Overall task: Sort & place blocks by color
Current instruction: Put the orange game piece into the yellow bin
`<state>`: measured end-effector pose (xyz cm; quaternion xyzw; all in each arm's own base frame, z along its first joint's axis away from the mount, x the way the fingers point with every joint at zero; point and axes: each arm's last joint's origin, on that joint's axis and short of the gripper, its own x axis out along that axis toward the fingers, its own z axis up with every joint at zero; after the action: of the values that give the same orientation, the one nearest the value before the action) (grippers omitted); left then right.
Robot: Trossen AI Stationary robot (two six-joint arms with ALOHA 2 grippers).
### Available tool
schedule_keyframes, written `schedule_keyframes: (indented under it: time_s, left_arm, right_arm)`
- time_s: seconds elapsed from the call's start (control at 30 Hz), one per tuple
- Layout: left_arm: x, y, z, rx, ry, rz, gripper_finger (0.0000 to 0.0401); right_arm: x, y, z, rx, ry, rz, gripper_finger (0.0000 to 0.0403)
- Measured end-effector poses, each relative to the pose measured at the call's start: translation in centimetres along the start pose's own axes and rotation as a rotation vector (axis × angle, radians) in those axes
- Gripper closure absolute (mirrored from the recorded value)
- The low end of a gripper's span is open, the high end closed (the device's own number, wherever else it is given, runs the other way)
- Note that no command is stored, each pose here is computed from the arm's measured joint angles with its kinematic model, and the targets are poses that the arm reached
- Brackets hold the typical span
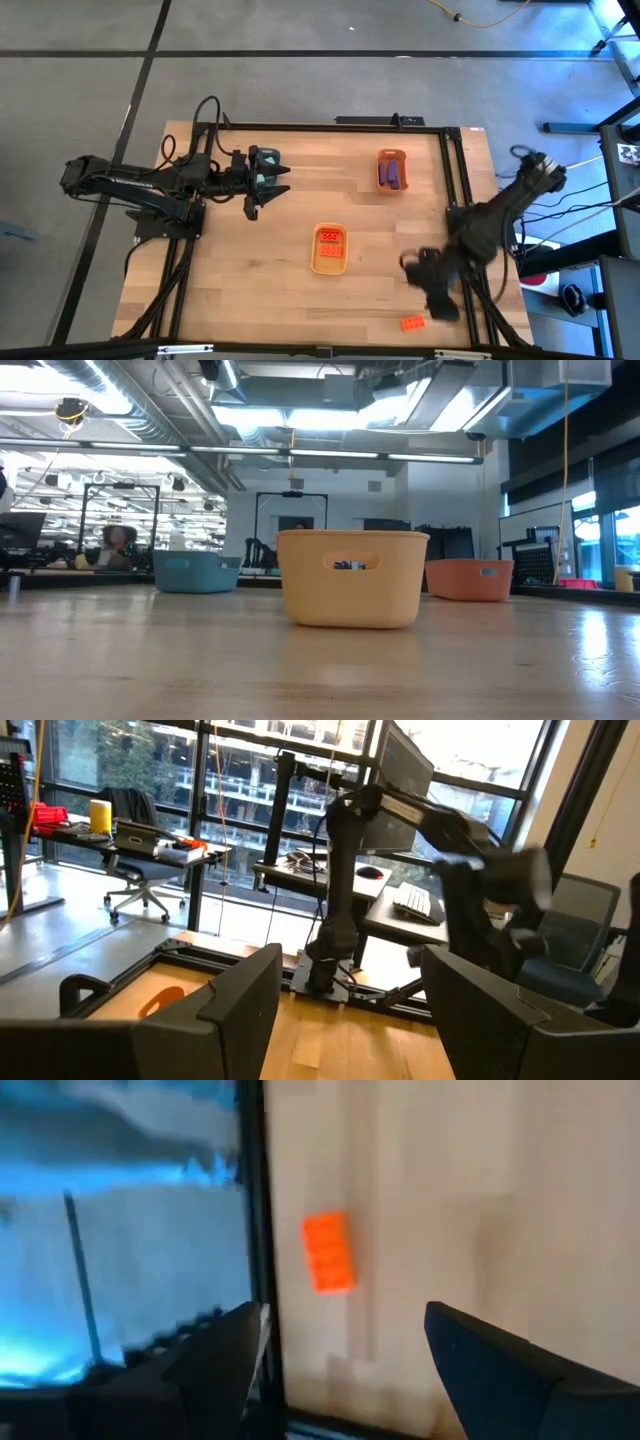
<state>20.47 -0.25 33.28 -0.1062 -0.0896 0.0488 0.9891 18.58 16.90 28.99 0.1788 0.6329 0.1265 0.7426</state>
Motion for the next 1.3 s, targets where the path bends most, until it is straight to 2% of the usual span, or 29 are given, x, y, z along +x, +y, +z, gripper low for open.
schedule_keyframes:
  time_s: [0.13,0.27,0.43,0.6,1.13,1.23,1.3]
  left_arm:
    - [0.0,0.0,0.0,0.000,0.000,0.000,0.0170]
    - [0.0,0.0,0.0,0.000,0.000,0.000,0.0170]
    - [0.0,0.0,0.0,0.000,0.000,0.000,0.0170]
    - [0.0,0.0,0.0,0.000,0.000,0.000,0.0170]
    - [0.0,0.1,0.0,0.000,-0.006,0.030,0.0170]
    - [0.0,0.1,0.0,0.000,-0.006,0.030,0.0170]
    - [0.0,0.1,0.0,0.000,-0.006,0.030,0.0170]
  right_arm:
    - [4.1,2.8,-1.7,-0.069,0.027,0.009,0.0117]
    - [8.0,4.5,-2.6,-0.128,0.002,-0.059,0.0117]
    - [12.4,4.5,-2.6,-0.138,0.030,-0.157,0.0117]
    - [15.2,3.8,-2.6,-0.135,0.073,-0.235,0.0117]
    - [18.5,3.1,-2.7,-0.128,0.113,-0.312,0.0118]
    - [18.6,2.9,-2.8,-0.129,0.118,-0.331,0.0135]
    - [18.5,2.8,-2.8,-0.138,0.121,-0.349,0.0164]
